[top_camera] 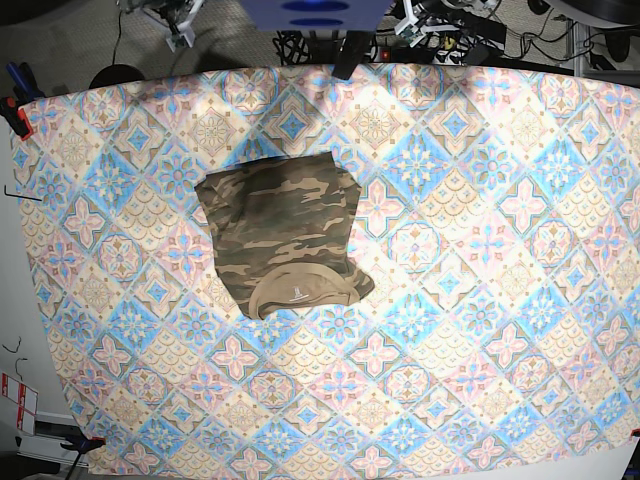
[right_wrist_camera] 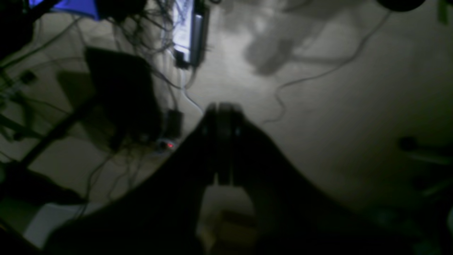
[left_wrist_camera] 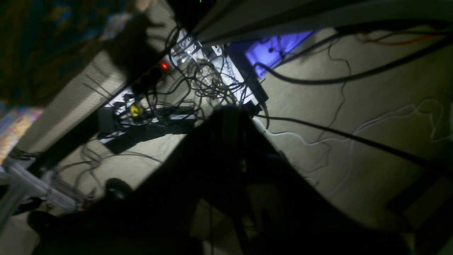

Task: Fold the T-shirt properly

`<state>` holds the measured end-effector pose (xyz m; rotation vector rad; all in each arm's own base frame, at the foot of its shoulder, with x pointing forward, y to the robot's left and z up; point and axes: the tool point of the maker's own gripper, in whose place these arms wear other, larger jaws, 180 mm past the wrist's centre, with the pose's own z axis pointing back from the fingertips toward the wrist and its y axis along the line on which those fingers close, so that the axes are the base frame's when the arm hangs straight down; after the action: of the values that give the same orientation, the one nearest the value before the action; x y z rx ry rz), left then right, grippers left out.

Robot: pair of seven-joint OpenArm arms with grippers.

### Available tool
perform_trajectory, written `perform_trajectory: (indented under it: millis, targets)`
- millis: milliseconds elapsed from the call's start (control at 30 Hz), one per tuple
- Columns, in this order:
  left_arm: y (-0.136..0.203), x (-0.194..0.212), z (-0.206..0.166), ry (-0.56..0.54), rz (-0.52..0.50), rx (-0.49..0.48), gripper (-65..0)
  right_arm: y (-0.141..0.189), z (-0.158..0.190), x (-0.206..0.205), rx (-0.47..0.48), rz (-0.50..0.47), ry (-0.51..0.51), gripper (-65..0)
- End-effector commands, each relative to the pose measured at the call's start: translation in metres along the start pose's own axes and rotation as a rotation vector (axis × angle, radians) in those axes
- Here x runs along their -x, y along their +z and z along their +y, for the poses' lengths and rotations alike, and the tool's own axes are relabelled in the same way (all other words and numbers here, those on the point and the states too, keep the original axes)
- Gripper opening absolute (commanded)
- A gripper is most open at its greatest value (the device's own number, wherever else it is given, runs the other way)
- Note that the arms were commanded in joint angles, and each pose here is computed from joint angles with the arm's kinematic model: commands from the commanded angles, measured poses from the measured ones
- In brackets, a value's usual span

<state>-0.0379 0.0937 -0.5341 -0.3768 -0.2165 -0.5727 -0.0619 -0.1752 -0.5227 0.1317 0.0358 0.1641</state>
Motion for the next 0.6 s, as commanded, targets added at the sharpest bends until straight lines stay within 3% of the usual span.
perform_trajectory:
  millis: [0,433,567]
  targets:
    - [0.0,0.007,-0.006,0.013,0.007,0.02,-65.0,0.0,-0.002,0.008,0.0,0.003,-0.015,-64.3]
    - [-0.036,0.03,-0.01,0.074,0.049,0.092,-65.0,-0.062,0.038,0.017,-0.187,-0.083,-0.239,-64.3]
    - [-0.051,0.055,0.0,0.08,0.093,0.008,-65.0,-0.077,0.037,0.022,-0.181,-0.099,-0.304,-64.3]
